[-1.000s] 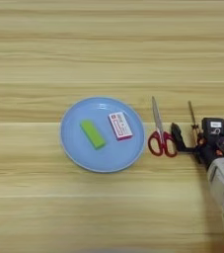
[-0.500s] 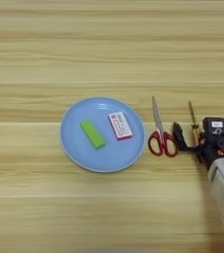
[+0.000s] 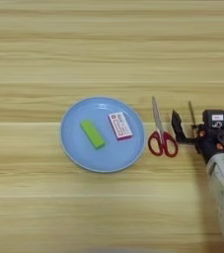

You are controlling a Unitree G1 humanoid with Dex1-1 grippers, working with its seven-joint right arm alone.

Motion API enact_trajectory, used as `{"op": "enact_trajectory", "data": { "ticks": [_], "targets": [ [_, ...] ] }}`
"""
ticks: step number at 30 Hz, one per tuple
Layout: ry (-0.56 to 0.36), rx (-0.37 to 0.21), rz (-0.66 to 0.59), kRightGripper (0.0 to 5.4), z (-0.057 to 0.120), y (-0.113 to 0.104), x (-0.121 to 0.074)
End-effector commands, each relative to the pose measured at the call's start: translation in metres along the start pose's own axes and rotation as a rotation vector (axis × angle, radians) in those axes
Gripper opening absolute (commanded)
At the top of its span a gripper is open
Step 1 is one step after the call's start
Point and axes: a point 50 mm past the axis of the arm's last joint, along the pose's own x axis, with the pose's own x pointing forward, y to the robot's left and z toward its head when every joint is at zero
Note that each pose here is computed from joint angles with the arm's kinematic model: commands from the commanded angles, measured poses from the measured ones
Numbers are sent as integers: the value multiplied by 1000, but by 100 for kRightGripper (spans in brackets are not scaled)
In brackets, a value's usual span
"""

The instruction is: Move the objects on the table

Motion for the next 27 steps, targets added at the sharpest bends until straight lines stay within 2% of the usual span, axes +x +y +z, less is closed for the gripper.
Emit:
{"op": "enact_trajectory", "data": {
  "ticks": [1,5,12,21,27],
  "targets": [
    [-141,-24,25,537,32,2,1],
    [-166,-30,56,537,40,10,-7],
    [-200,-74,165,537,54,29,-19],
    [-219,-77,345,537,66,69,-27],
    [-205,-67,460,537,66,101,-27]
  ]
}}
